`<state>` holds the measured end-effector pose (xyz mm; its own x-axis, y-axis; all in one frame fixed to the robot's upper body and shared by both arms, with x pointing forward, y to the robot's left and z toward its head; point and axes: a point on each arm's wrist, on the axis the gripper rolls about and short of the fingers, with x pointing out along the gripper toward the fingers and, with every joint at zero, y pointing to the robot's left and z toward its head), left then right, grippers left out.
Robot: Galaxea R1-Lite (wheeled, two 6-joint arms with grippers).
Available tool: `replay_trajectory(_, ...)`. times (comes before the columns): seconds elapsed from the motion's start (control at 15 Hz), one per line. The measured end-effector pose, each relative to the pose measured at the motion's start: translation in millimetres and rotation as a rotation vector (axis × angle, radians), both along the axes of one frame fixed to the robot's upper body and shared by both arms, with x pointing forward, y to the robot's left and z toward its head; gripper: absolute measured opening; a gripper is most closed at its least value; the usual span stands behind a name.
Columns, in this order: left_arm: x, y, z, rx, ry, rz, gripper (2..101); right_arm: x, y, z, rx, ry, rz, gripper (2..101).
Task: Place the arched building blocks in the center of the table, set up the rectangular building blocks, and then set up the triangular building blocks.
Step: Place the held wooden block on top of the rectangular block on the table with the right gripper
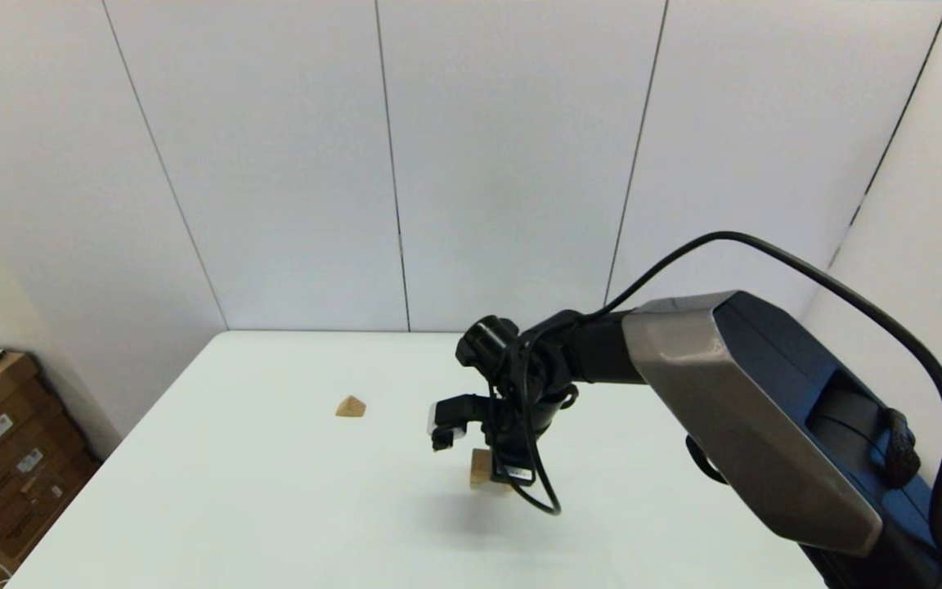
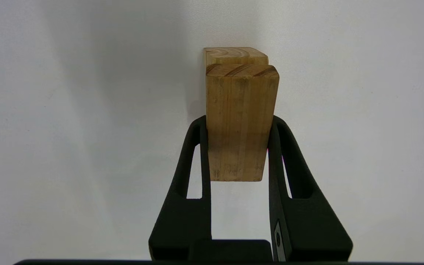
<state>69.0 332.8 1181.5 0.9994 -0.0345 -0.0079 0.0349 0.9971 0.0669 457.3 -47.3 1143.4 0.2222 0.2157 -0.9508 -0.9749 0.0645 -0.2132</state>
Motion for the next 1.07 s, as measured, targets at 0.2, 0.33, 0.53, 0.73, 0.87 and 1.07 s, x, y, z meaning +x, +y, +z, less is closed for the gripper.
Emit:
replay_trajectory(0.2,0.0,0.0,0.0,0.000,0.000,0.000,97.8,0.2,0.4,-0.1,0.002,-0.002,-0.001,24.2)
replay_trajectory(0.33,0.0,0.0,0.0,0.000,0.000,0.000,97.8,0.5,0.6,0.2,0.005,-0.005,-0.001,24.2)
replay_trajectory(0.53,0.0,0.0,0.0,0.000,0.000,0.000,97.8,0.4,0.6,0.2,0.004,-0.005,-0.001,24.2)
replay_trajectory(0.73,0.0,0.0,0.0,0.000,0.000,0.000,97.8,0.4,0.3,0.2,0.003,-0.004,-0.001,24.2)
replay_trajectory(0.87,0.0,0.0,0.0,0.000,0.000,0.000,97.8,0.5,0.4,0.2,0.003,-0.004,0.000,32.5)
replay_trajectory(1.07,0.0,0.0,0.0,0.000,0.000,0.000,97.8,1.1,0.3,-0.2,0.005,-0.006,-0.002,54.1)
